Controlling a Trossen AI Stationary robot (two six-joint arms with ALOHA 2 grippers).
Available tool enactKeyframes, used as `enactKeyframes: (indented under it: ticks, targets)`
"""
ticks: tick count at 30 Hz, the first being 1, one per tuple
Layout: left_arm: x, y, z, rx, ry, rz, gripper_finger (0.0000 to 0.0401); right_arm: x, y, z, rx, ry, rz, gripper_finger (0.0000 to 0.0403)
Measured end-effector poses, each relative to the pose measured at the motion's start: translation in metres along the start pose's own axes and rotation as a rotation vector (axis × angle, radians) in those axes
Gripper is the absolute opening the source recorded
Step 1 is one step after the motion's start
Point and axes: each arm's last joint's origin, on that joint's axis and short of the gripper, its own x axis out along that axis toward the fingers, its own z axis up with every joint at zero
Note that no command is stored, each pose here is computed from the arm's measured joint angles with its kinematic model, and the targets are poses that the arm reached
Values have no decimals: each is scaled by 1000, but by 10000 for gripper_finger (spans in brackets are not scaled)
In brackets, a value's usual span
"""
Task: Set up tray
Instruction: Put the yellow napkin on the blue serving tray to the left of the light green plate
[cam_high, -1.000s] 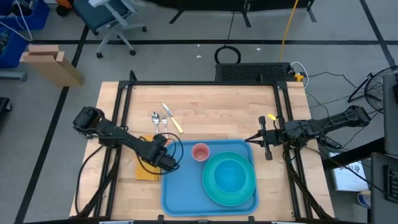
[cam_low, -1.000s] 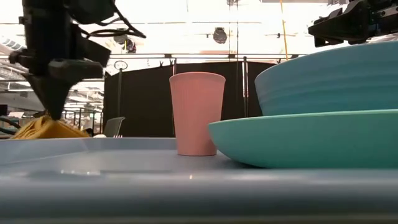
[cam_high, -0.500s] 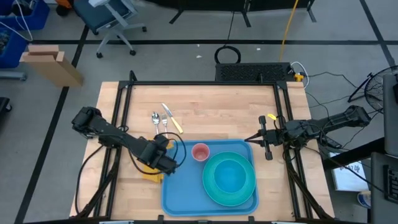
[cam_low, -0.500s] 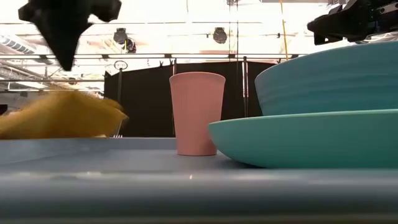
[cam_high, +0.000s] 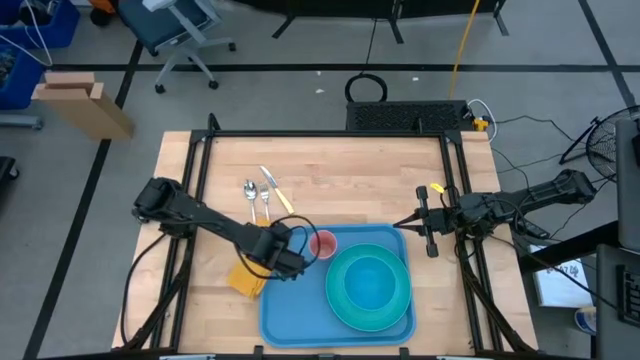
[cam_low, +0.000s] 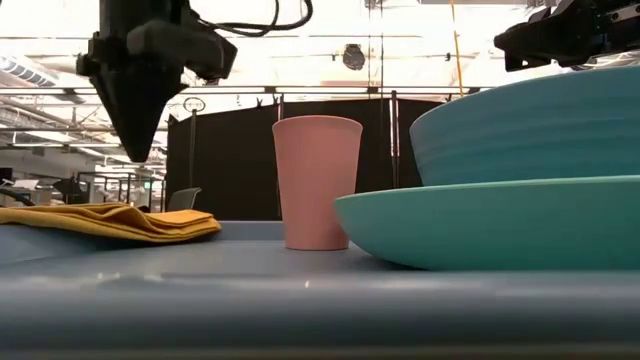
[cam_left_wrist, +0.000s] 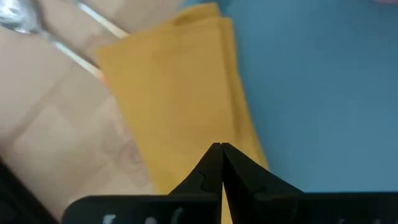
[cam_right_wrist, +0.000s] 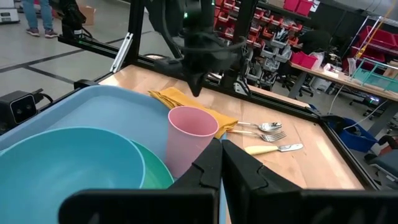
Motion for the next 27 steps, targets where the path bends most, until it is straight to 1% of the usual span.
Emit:
enactKeyframes:
  ticks: [3, 8, 11, 14, 17, 19, 22, 27]
  targets:
    - [0, 1, -1, -15, -20, 26, 38, 0, 0, 0, 0, 0, 0, 0]
    - [0, -6, -6, -8, -21, -24, 106, 0, 0, 0, 0, 0, 0, 0]
    - [2, -13, -9, 39, -31, -65, 156, 0, 0, 0, 1, -1, 0, 0]
    - [0, -19, -11, 61, -67, -115, 203, 0, 0, 0, 6, 0, 0, 0]
    - [-2, -25, -14, 121, -108, -146, 237, 0, 0, 0, 7, 1, 0, 0]
    - [-1, -26, -17, 165, -139, -133, 251, 0, 0, 0, 4, 1, 0, 0]
    - [6, -31, -22, 264, -158, -91, 262, 0, 0, 0, -1, 0, 0, 0]
    - [26, -39, -24, 318, -74, -35, 264, 0, 0, 1, -13, -12, -3, 0]
